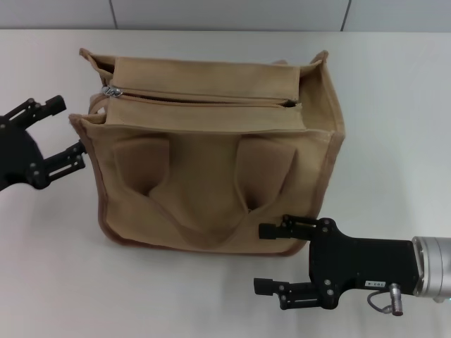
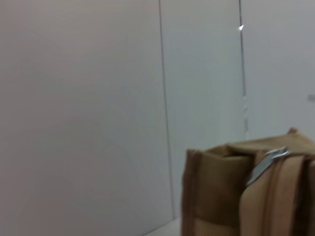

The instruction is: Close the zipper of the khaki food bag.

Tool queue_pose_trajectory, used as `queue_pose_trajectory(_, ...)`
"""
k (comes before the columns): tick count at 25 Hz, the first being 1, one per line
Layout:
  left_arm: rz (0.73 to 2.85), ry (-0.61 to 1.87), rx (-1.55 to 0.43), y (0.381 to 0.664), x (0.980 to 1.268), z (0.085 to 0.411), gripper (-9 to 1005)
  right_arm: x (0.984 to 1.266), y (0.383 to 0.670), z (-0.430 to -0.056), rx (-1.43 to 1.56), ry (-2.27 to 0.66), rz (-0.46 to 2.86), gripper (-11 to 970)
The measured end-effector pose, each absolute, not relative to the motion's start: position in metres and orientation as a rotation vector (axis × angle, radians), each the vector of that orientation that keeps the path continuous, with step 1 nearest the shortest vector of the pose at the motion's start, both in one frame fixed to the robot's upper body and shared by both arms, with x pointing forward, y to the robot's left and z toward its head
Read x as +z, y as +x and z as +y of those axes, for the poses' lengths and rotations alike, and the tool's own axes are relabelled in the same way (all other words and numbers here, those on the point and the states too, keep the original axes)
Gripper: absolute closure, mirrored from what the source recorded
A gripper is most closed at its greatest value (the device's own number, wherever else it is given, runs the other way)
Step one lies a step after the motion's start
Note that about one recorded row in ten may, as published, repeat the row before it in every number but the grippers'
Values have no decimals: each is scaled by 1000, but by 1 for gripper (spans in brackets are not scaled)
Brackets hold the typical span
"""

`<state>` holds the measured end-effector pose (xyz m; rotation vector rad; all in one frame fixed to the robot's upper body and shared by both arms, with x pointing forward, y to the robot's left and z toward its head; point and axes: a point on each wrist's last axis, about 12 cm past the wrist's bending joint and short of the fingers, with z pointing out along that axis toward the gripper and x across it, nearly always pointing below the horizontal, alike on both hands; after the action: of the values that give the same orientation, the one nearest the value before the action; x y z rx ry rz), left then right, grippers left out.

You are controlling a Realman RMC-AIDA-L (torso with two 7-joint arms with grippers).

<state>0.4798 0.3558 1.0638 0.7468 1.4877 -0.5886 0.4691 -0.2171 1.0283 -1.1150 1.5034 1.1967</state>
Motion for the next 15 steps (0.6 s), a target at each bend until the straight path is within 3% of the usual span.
queue_pose_trajectory(7, 1468, 715, -472, 493, 1063, 353, 250, 1029, 470, -218, 1196, -1105, 1501, 150)
queue_pose_trajectory(15, 1386, 728, -506, 493, 1073, 350, 256, 1030, 470, -218, 1191, -1091, 1501, 150)
